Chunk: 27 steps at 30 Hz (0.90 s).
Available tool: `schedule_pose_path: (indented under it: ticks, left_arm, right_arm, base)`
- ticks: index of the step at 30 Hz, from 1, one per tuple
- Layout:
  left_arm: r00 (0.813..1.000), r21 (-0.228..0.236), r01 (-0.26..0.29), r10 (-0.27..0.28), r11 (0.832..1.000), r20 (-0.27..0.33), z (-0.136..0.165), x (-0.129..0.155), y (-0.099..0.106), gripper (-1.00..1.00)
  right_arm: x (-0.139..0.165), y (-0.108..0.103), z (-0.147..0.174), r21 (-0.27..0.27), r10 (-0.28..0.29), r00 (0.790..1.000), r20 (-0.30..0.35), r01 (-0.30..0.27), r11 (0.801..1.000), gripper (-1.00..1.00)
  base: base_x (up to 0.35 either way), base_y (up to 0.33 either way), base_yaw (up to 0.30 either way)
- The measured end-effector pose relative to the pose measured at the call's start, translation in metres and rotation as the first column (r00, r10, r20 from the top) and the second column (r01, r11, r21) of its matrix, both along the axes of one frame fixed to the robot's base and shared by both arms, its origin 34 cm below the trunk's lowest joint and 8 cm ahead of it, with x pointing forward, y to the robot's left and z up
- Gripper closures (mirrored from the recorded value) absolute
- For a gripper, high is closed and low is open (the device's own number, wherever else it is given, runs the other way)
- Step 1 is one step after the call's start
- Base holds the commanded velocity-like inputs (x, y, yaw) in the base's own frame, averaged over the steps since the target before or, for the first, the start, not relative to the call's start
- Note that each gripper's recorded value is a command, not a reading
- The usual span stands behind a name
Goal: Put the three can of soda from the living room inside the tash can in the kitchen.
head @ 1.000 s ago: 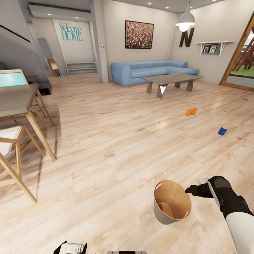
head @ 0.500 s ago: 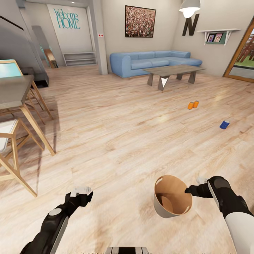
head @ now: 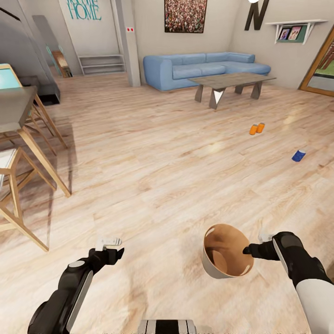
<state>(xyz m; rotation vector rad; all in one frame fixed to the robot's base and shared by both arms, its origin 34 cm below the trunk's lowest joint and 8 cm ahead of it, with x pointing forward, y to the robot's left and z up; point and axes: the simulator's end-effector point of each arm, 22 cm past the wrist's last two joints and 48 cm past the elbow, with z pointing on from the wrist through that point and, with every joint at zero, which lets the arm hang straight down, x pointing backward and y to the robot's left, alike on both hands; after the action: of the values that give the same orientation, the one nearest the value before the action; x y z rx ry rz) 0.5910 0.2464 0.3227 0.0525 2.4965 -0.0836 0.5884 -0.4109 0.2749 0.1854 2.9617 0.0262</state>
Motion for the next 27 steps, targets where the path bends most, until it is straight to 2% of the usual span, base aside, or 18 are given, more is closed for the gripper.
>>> schedule_pose_path:
  ticks: [6,27]
  left_arm:
    - [0.999,-0.002,0.001,-0.001,1.0,-0.032,-0.013,-0.005,-0.001,-1.0]
    - [0.999,-0.006,0.003,-0.003,1.0,-0.049,-0.019,-0.008,-0.003,-1.0]
  right_arm:
    - [-0.006,0.0,-0.013,0.0,0.0,1.0,-0.024,0.0,1.0,-1.0]
    - [-0.006,0.002,-0.018,0.009,0.002,1.0,-0.029,-0.002,1.0,-1.0]
  base:
    - [0.0,0.0,0.0]
    - [0.0,0.0,0.0]
